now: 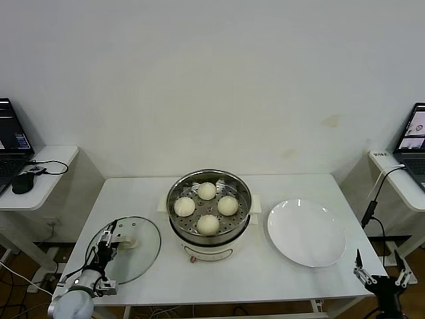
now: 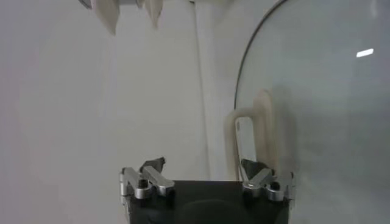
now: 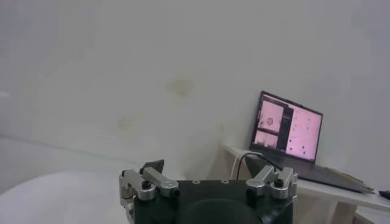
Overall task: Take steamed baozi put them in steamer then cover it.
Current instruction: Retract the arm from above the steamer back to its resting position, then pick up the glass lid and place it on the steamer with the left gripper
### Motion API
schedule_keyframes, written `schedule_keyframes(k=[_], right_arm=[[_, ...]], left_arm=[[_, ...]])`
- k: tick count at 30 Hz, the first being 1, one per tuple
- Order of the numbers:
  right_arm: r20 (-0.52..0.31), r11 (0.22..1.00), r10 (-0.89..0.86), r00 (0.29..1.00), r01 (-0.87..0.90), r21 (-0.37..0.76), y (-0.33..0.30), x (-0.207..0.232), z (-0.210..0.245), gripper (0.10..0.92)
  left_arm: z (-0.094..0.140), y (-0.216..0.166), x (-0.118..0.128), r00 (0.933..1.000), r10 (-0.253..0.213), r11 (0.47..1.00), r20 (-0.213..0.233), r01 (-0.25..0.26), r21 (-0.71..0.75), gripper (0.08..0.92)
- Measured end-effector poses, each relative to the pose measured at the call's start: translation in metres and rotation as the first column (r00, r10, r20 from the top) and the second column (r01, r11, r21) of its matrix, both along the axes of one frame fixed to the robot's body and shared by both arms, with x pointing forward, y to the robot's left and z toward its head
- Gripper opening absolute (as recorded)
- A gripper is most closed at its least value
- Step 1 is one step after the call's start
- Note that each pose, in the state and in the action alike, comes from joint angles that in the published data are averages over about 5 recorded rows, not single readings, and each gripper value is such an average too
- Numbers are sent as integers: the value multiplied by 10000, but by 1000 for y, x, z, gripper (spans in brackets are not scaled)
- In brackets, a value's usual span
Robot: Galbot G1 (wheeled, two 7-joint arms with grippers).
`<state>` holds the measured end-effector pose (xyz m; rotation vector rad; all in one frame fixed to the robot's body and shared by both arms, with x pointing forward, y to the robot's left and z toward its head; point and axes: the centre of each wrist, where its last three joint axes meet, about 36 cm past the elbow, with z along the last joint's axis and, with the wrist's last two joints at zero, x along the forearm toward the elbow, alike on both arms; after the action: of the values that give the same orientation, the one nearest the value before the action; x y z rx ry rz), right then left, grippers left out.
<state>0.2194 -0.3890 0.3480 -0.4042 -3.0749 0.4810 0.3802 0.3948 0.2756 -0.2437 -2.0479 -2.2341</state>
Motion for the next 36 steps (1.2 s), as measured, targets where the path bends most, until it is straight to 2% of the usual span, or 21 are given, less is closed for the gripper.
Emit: schedule_keyframes(k=[12,18,22,27,36], right_arm=[[-79,9999,95,9999,-95,-34,-1,0,1,823],[-116,9997,226,9997,-228,-130,1,2,1,823],[-110,9992,332,9994,-334,-223,2,4,1,823],[-166,9980,452,9988,-459,-439,3,4,1,823],[-306,9942,863,9958,-881,-622,9,8,-4,823]], left_arm=[[-12,-6,1,9999,109,9995,-84,-111,-292,322],[-11,-9,-3,9993,298,9982,243,-285,-520,163],[-4,-9,-6,9967,497,9972,647,-458,-599,140],[15,-5,-14,9901,783,9960,1162,-727,-516,140],[70,-3,-27,9759,1165,9930,1845,-1109,-404,140]])
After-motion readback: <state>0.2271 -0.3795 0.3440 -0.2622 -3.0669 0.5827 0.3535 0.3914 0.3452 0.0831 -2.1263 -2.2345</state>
